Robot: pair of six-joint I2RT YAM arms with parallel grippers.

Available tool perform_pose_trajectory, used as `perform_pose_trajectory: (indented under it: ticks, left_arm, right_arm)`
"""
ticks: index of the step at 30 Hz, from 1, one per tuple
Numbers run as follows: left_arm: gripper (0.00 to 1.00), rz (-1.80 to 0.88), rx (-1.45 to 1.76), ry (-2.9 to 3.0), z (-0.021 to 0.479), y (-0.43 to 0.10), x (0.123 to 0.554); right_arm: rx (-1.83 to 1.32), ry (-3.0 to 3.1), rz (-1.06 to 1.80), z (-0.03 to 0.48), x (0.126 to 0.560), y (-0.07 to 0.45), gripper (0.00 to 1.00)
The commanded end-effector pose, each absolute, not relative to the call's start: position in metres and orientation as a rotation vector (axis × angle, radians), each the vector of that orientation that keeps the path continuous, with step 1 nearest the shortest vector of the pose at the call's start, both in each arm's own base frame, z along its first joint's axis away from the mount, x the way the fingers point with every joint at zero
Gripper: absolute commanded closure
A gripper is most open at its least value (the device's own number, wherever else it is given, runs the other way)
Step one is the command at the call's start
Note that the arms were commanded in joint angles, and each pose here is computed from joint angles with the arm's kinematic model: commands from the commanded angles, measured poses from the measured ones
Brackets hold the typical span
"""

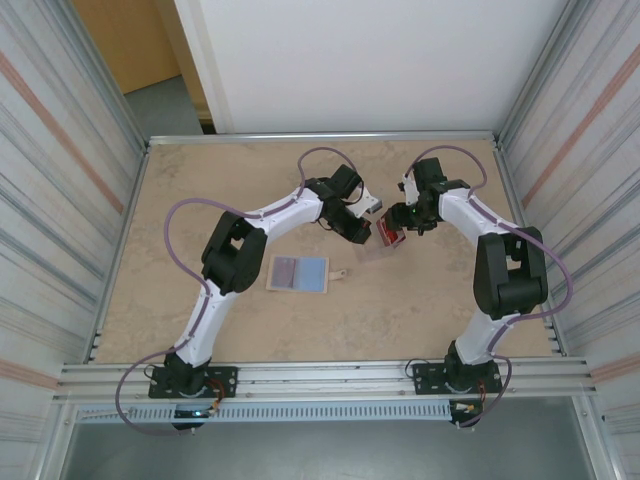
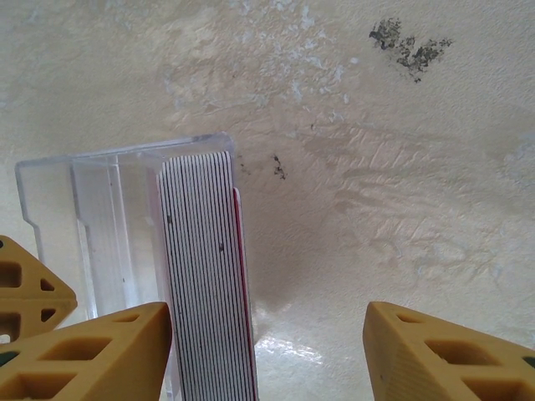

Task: Put the credit cards into the card holder

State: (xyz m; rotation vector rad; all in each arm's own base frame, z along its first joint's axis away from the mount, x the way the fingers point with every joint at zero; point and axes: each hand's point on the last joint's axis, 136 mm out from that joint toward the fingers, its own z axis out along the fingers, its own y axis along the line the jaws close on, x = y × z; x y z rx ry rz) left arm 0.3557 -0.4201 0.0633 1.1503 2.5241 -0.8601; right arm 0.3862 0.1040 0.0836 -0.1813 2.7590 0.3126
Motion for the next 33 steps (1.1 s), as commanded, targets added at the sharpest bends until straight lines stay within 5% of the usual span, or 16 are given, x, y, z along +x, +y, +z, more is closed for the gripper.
perform_pose_trajectory:
  ticks: [1, 33]
  left_arm:
    - [1.0, -0.801, 1.183, 2.596, 0.046, -0.41, 0.343]
    - [1.0, -0.794, 1.185, 2.597, 0.046, -0.408, 0.343]
  right_arm:
    - [-0.218, 2.725, 0.293, 0.1, 0.389, 0.103, 0.39]
    - [-0.243, 2.789, 0.247, 0.083, 0.385, 0.102, 0.39]
